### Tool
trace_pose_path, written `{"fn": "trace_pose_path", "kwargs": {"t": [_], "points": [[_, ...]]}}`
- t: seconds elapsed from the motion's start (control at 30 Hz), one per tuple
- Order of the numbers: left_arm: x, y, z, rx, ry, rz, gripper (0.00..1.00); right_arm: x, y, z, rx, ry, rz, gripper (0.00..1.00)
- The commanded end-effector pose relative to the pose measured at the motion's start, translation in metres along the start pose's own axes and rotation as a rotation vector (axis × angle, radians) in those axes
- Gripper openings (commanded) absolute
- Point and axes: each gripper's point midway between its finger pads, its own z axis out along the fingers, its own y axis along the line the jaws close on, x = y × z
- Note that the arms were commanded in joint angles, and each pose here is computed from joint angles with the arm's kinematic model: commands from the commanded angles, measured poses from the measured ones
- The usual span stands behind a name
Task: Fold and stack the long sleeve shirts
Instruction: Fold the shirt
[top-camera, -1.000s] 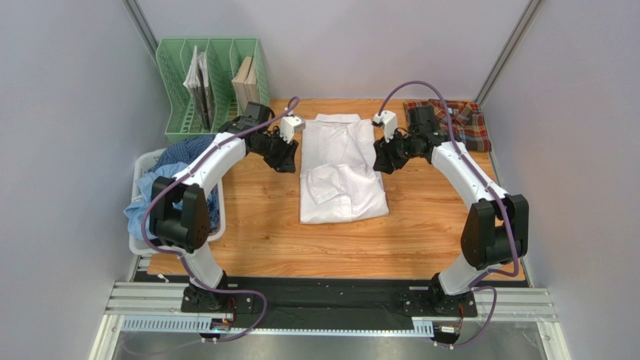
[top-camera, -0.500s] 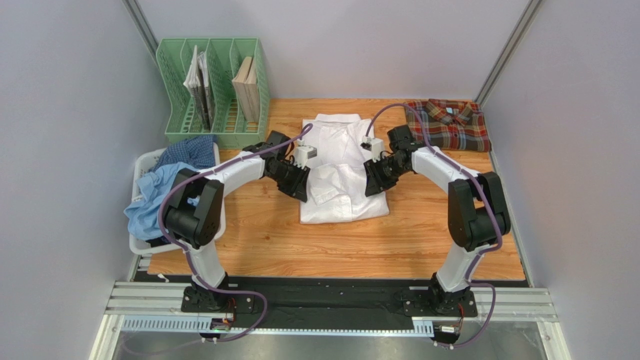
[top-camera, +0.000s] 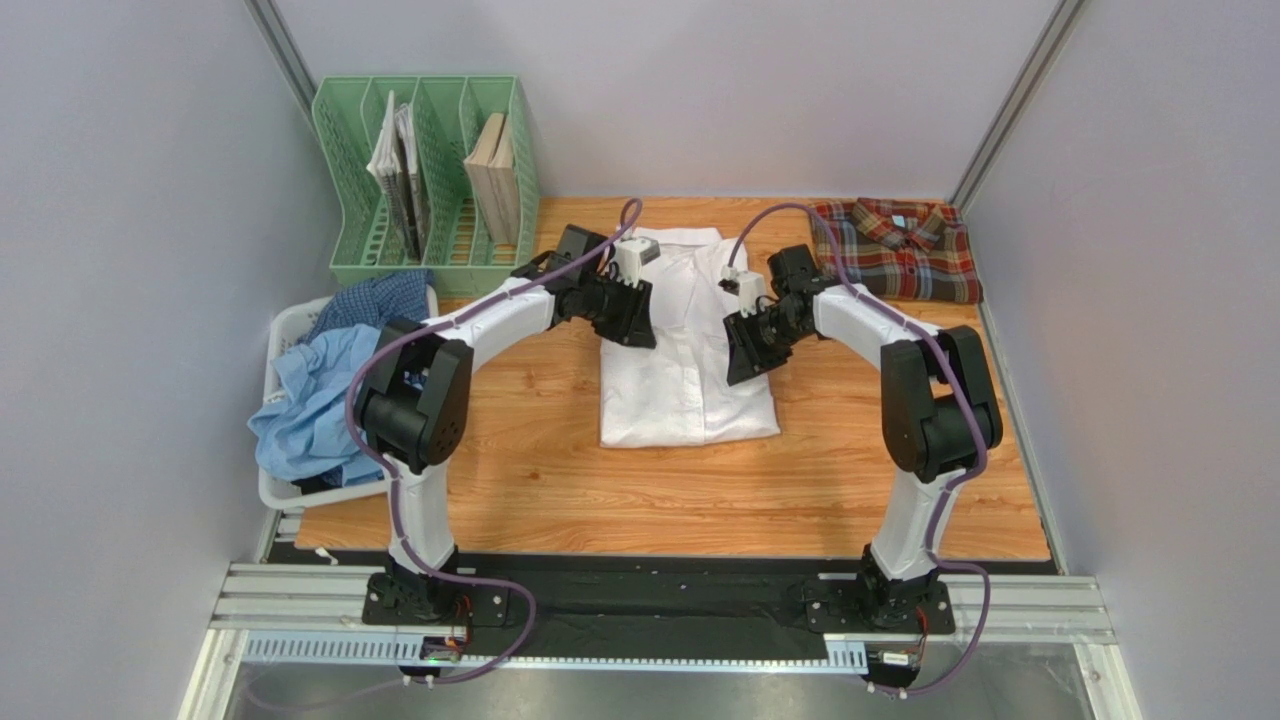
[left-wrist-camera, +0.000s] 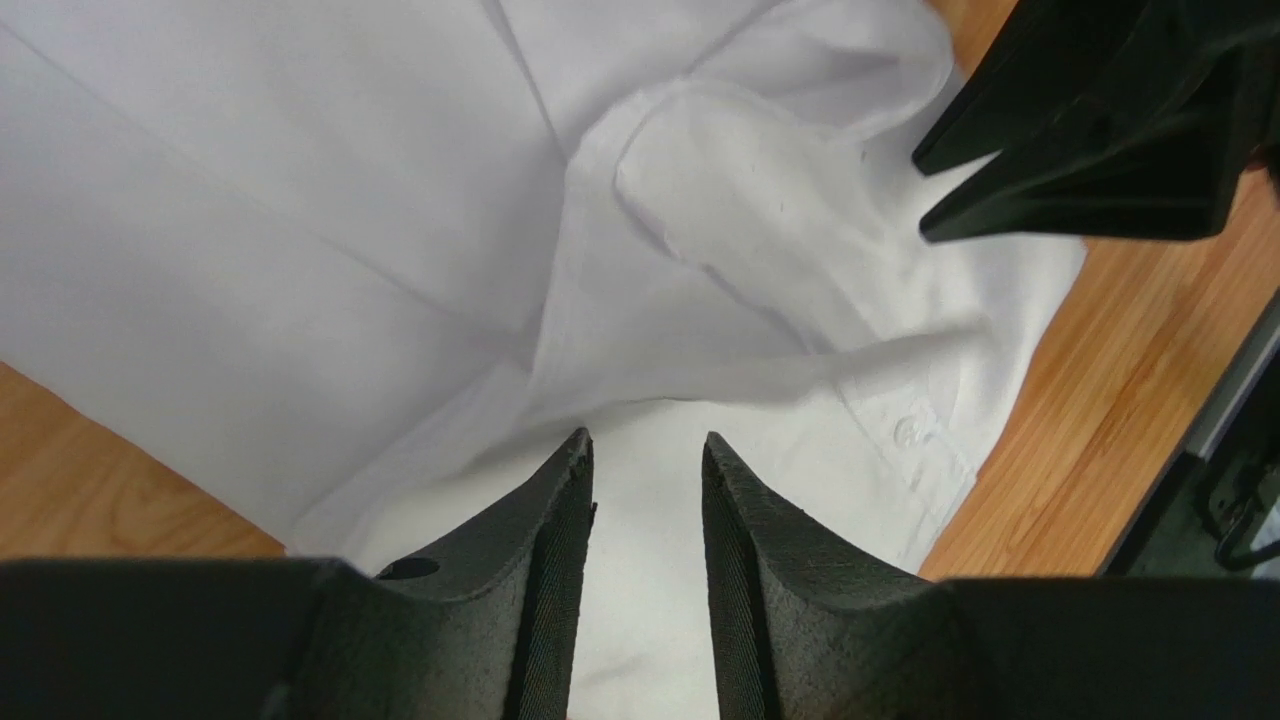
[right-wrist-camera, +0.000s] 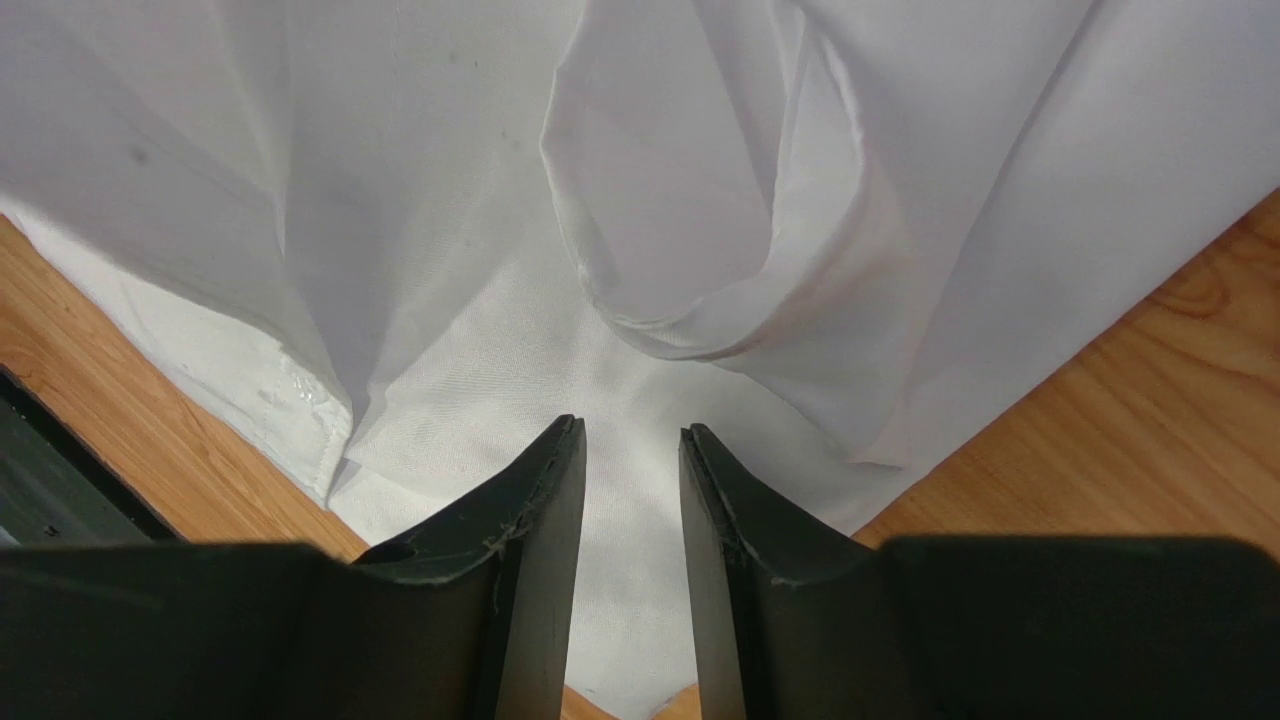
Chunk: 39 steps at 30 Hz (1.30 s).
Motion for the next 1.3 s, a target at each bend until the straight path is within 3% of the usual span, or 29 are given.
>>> {"fn": "trace_pose_path", "kwargs": {"t": [0.0, 0.2, 0.47, 0.7, 0.77, 0.9, 0.97, 1.27], "points": [[-0.064, 0.001, 0.0, -0.005, -0.178, 0.0, 0.43, -0.037, -0.004, -0.013, 0.025, -0.096, -0.037, 0.35], [-0.066, 0.028, -0.019, -0.086, -0.183, -0.005, 0.49, -0.066, -0.03, -0.004, 0.102, -0.115, -0.065, 0.35], [-0.018, -0.009, -0.057, 0.027, -0.133, 0.02, 0.53, -0.085, -0.067, 0.02, 0.134, -0.094, -0.043, 0.33], [0.009, -0.017, -0.05, 0.101, -0.028, -0.032, 0.52, -0.109, -0.048, -0.021, 0.13, -0.172, -0.011, 0.38], [0.005, -0.023, -0.049, 0.147, -0.025, -0.034, 0.52, -0.099, -0.035, -0.033, 0.092, -0.174, 0.016, 0.43], [0.016, -0.065, -0.058, 0.391, 0.0, -0.052, 0.53, -0.081, 0.012, -0.065, -0.058, -0.213, 0.014, 0.51], [0.03, -0.073, -0.054, 0.405, 0.029, -0.099, 0.54, -0.056, 0.022, -0.056, -0.12, -0.163, 0.05, 0.51], [0.06, -0.026, -0.006, 0.368, 0.149, -0.294, 0.5, -0.002, 0.018, 0.005, -0.271, -0.024, 0.258, 0.35]]}}
